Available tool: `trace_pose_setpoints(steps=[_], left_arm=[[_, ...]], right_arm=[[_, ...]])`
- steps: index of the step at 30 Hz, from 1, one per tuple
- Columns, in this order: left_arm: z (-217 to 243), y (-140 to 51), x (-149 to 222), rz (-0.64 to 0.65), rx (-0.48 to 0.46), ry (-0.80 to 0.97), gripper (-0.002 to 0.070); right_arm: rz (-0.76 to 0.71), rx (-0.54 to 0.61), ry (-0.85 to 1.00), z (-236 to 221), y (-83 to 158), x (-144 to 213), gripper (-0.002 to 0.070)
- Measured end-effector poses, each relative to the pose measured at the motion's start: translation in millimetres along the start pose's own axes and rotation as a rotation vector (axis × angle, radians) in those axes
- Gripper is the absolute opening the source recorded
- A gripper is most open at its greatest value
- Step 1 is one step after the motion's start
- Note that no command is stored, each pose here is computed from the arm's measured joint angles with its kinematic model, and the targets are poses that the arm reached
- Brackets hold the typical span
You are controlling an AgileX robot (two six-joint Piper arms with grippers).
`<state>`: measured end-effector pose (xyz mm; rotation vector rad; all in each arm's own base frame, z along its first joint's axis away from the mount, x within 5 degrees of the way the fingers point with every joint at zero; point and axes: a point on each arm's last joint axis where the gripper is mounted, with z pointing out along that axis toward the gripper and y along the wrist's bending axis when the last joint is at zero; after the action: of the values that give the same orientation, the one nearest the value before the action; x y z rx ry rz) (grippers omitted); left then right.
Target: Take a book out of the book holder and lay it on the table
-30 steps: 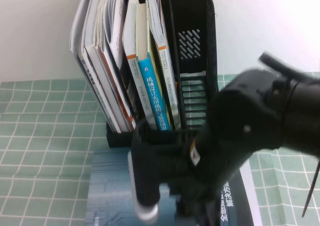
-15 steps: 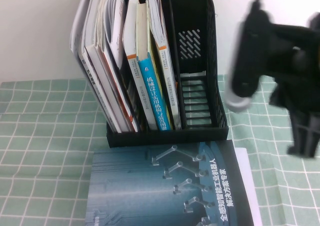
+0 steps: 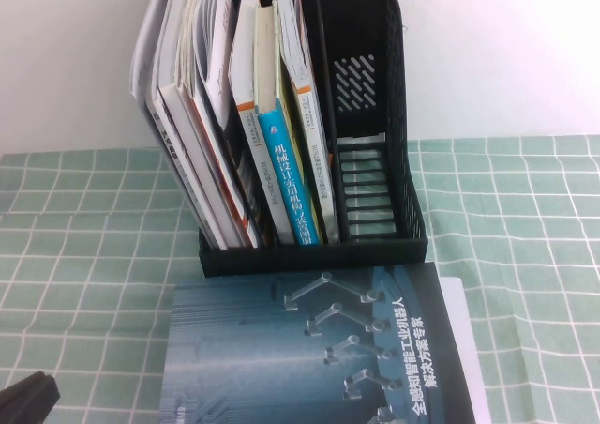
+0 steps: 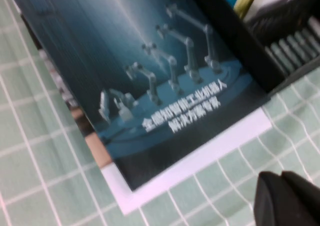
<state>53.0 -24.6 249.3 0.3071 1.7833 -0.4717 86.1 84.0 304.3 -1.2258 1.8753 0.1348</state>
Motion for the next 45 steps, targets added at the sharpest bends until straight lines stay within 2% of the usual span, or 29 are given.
trace_pose_setpoints(steps=[5,10,34,38,45], left_arm=[[0,-0.3,-1,0.0,0.004,-0.007,-0.0003],[0,-0.5,-1,0.0,0.005,-0.011,-0.0003],[1,-0.2,2,0.001,0.004,-0.005,-0.0003],[0,4.1,4,-0.045,-0.064,-0.013,-0.0003],[-2,16.6,28,-0.169,-0.268,-0.046,-0.0003]], right_arm=[[0.02,0.035,-0.188,-2,19,44,0.0001],[0.059,0.056,-0.283,-7,25,62,0.0001],[0.074,0.062,-0.304,-10,26,64,0.0001],[0.074,0.062,-0.304,-10,26,64,0.0001],[0.076,0.061,-0.302,-10,26,64,0.0]])
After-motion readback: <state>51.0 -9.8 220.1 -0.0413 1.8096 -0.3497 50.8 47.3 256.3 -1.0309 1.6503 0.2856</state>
